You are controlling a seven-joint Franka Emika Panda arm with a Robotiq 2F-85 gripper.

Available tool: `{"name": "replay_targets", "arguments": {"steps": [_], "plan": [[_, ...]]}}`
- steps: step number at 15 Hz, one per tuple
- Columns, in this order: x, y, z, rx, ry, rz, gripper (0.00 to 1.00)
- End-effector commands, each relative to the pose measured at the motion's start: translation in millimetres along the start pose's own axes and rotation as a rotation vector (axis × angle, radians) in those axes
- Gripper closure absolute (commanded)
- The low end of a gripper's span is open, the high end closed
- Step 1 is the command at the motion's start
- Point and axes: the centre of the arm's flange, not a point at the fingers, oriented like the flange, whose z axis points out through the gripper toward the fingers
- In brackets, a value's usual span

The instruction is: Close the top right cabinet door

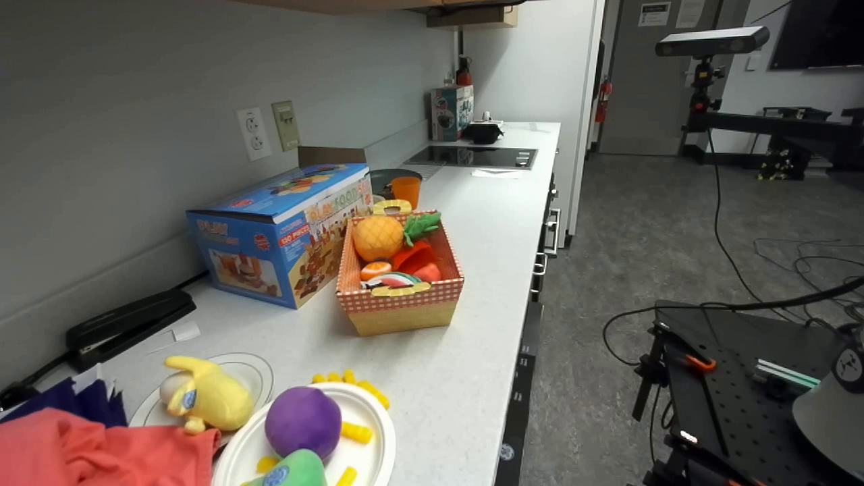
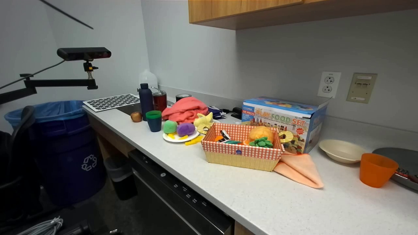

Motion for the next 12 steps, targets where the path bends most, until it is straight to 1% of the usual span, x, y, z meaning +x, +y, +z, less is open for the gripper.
{"name": "replay_targets", "arguments": {"steps": [1,3,5,7,9,12], "plan": [[27.4,-4.3,5.3,0.005,0.081,0.023,0.00],[31.3,-7.2,7.1,0.024,0.108,0.035,0.00],[30.3,-7.6,6.8,0.060,0.124,0.033,0.00],[28.1,-8.3,2.4,0.130,0.124,0.021,0.00],[27.1,-9.7,-3.8,0.214,0.143,-0.001,0.00],[26.5,-12.6,-10.1,0.290,0.173,-0.048,0.00]]}}
